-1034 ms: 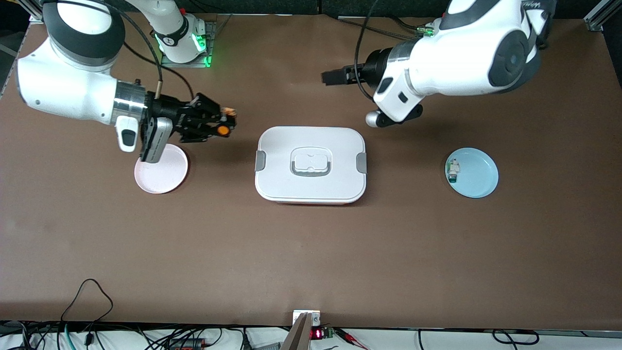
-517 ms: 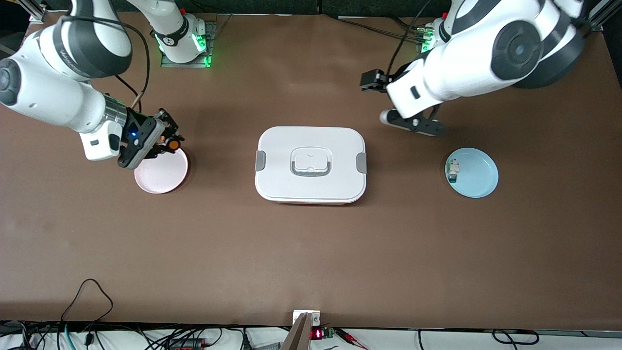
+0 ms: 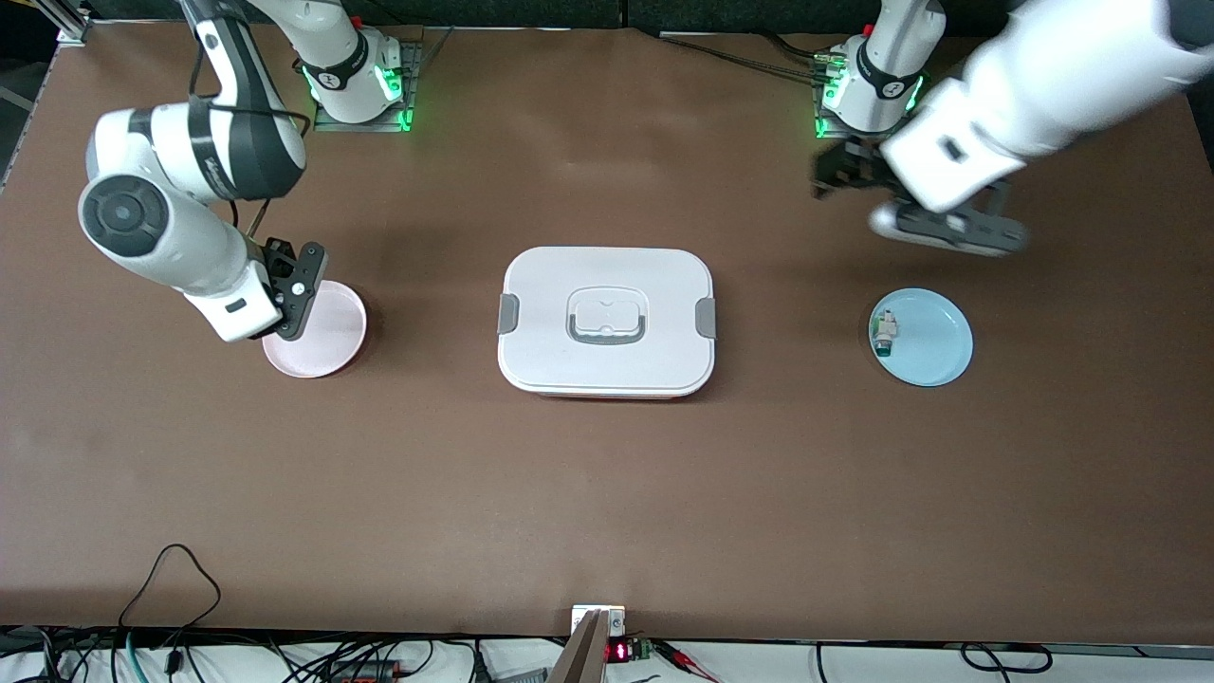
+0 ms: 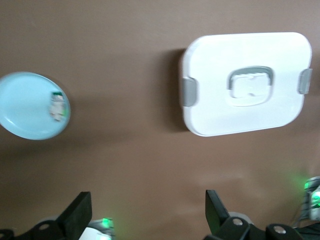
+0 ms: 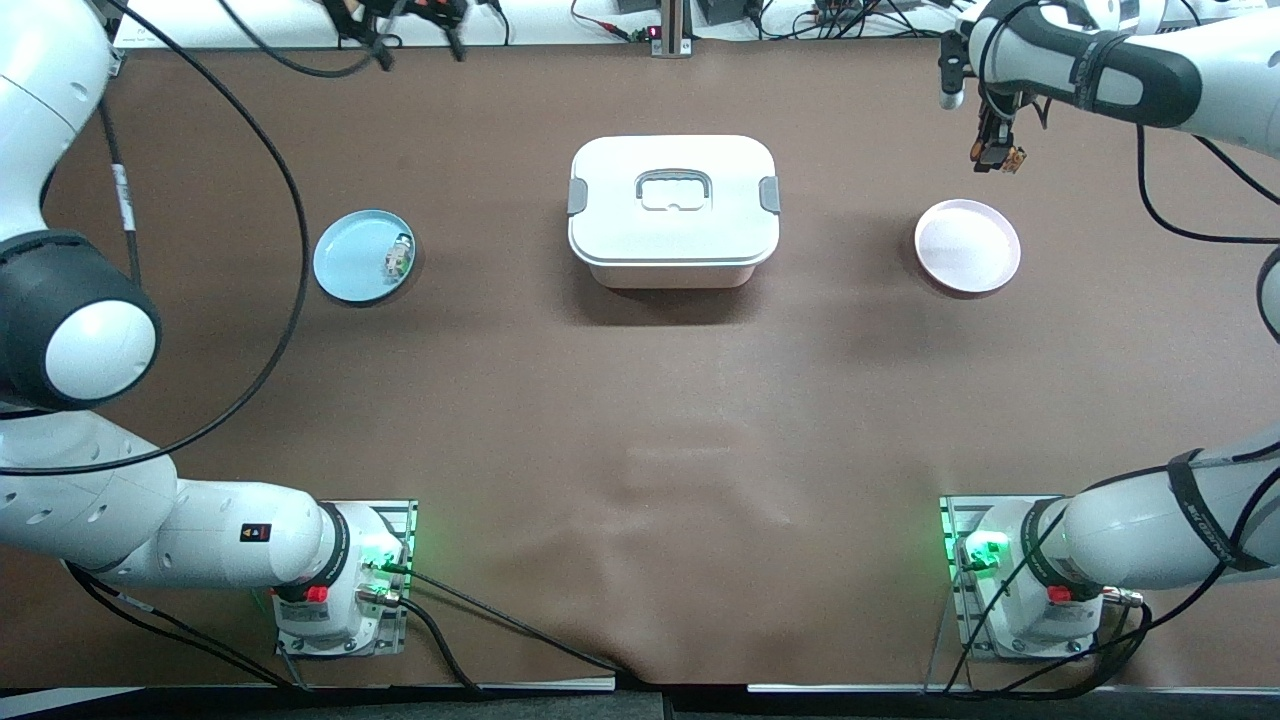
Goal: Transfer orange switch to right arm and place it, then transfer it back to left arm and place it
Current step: 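Carry the switch to the white plate while the left gripper withdraws, then lower the switch onto the white plate, open the right gripper, withdraw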
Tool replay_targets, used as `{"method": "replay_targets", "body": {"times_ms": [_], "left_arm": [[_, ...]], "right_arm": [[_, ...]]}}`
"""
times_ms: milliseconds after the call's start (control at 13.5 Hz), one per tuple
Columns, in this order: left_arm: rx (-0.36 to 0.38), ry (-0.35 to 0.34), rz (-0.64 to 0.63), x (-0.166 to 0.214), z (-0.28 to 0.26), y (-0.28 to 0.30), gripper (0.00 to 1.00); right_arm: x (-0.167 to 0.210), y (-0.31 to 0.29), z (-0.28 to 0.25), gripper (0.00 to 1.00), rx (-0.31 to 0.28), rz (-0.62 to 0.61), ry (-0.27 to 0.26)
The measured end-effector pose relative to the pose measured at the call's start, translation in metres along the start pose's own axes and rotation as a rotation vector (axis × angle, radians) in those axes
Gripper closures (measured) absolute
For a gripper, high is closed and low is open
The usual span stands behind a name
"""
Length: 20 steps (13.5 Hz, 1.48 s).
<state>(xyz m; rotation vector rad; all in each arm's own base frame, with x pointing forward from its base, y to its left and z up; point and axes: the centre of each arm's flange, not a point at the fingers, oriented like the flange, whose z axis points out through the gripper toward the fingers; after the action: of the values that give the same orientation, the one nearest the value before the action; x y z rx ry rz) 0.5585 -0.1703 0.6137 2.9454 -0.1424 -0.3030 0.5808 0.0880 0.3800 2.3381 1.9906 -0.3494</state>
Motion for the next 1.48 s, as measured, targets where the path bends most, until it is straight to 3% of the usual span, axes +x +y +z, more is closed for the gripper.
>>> {"method": "replay_targets", "body": {"times_ms": [148,296,517,739,960,1108,1256,1478], "left_arm": [[0.094,-0.014,0.033,0.001,-0.004,-0.049,0.0],[0.183,-0.031,0.045,-0.003,-0.008,-0.082,0.0],[0.214,-0.031,0.037,-0.003,-0.01,-0.112,0.0],[0.219,-0.024,0.045,0.0,-0.007,-0.114,0.0],[0.22,0.049,0.048,0.008,-0.013,-0.119,0.0],[0.168,0.082,0.022,0.012,-0.013,-0.13,0.0],[0.113,0.08,-0.088,0.013,-0.008,-0.135,0.0],[0.118,0.079,-0.114,0.004,-0.01,-0.116,0.0]], "right_arm": [[0.0,0.008,0.02,0.61,-0.047,-0.082,-0.026],[-0.002,0.01,0.053,0.61,-0.074,-0.132,-0.011],[0.0,-0.003,0.1,0.61,-0.082,-0.171,0.009],[0.004,-0.015,0.122,0.61,-0.084,-0.187,0.019],[0.002,-0.023,0.143,0.61,-0.096,-0.194,0.032],[-0.01,-0.021,0.16,0.61,-0.1,-0.177,0.04],[-0.019,-0.018,0.171,0.61,-0.103,-0.163,0.045],[-0.022,-0.016,0.18,0.61,-0.103,-0.156,0.05]]}}
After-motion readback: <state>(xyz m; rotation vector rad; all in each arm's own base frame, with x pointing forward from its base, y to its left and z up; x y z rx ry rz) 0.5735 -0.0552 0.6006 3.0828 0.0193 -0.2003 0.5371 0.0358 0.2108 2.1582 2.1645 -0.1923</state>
